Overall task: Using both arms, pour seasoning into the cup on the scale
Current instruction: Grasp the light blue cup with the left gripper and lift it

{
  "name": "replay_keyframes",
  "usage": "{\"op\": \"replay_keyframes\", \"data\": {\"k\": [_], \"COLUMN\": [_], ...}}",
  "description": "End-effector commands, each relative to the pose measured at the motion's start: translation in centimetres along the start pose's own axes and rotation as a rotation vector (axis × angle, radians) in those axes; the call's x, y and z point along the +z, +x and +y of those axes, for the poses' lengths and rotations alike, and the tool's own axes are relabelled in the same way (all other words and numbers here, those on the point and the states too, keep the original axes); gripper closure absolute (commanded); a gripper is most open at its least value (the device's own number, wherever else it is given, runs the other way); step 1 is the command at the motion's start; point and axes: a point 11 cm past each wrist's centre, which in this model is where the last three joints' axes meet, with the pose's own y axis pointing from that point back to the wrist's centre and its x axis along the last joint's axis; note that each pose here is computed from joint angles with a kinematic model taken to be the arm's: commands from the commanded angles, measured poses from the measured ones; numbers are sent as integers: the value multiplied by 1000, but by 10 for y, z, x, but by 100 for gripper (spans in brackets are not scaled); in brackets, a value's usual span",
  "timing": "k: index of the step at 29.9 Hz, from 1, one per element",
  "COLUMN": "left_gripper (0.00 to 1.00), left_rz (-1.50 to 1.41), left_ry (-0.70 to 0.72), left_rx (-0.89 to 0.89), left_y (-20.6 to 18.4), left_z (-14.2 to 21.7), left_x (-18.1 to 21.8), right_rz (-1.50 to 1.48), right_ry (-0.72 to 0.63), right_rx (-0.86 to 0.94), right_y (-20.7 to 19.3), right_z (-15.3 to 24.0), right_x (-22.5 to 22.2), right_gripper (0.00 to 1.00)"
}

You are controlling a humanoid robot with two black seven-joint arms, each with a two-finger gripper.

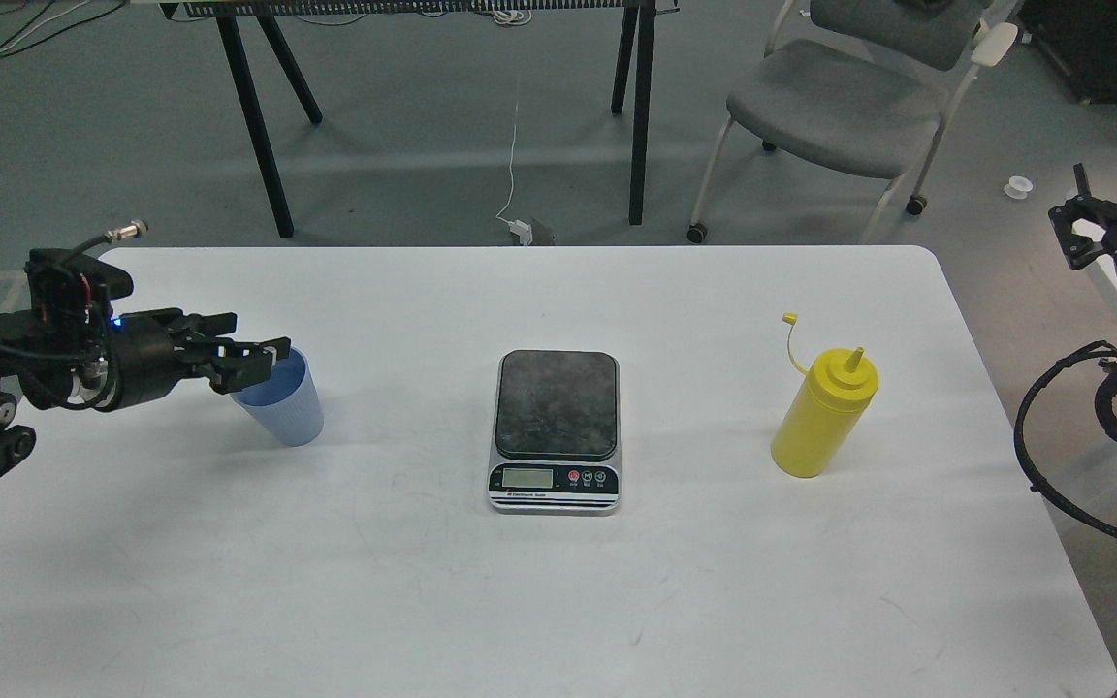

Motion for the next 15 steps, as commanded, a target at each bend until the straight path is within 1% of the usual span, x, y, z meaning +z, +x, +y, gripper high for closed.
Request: {"op": "replay_keyframes", "data": {"k": [1,6,8,9,12,15], "left_gripper": [27,30,34,38,59,76], "left_rz": [-59,-68,-63,-61,-56,-51], "left_ry": [18,46,46,46,43,31], "left_rx": [-34,-36,-33,-33,-36,-42], "left_y": [-18,-14,-13,-14,-14,-16], "left_z": [-9,-9,-12,-13,-14,-18], "left_x": [-4,-13,-12,-12,-12,-7], "right_rz": [1,6,6,6,6,7], "right_ry": [-3,1,1,2,2,3], "right_rx": [1,1,1,1,1,1], "right_y": [0,1,1,1,1,1], "right_z": [0,0,0,0,0,0], "right_x": [0,-3,-3,-3,-3,-4], "right_gripper": [0,0,0,0,0,0]}}
